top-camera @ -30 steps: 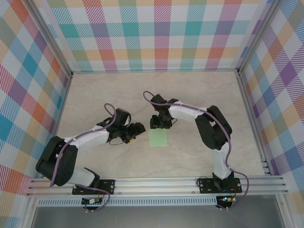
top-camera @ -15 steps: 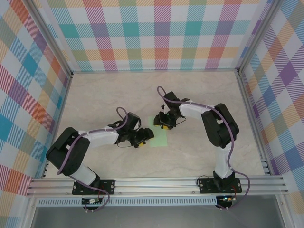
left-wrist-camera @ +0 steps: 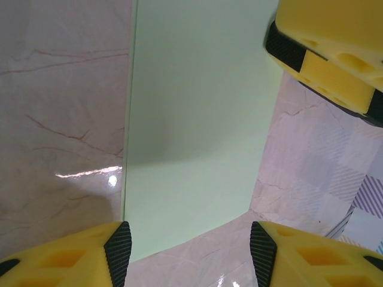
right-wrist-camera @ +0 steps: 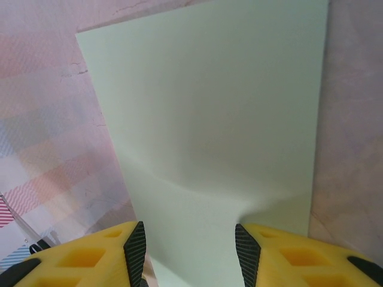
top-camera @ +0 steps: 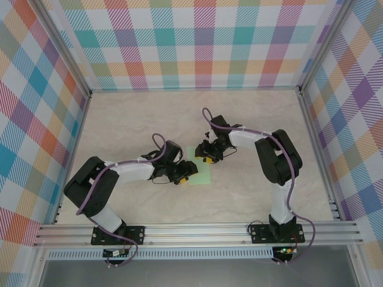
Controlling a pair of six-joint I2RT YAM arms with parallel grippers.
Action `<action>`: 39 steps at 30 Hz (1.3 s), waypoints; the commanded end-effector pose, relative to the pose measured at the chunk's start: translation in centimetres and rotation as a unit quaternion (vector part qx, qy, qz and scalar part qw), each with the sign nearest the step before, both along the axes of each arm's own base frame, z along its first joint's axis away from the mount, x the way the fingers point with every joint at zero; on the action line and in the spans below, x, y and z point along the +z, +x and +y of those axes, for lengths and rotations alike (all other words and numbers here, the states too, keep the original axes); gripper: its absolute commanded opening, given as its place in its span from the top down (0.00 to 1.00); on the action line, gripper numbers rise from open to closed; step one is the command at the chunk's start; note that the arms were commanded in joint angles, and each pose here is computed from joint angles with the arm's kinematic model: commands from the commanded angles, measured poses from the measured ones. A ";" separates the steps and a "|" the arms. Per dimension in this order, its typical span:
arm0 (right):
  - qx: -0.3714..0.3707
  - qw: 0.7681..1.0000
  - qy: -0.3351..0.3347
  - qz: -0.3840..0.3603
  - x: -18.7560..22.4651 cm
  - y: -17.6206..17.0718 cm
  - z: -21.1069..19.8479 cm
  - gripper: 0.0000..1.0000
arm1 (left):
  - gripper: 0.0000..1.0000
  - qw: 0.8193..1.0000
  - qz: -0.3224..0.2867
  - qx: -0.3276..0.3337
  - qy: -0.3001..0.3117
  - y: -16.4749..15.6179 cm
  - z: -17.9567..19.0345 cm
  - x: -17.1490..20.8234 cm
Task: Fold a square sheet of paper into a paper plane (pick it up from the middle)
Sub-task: Fold the triangle a second time at the center of the table.
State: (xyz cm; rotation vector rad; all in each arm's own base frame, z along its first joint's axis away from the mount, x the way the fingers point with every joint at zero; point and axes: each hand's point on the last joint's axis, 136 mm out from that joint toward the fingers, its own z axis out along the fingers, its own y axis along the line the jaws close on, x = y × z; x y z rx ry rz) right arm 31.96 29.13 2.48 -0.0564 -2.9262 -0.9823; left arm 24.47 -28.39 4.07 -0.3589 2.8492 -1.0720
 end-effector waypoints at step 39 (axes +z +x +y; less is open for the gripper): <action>-0.035 0.995 -0.073 0.061 -6.0 -1.6 -4.1 0.53 | 0.35 0.988 0.013 -0.067 0.135 -0.7 -1.2 -1.8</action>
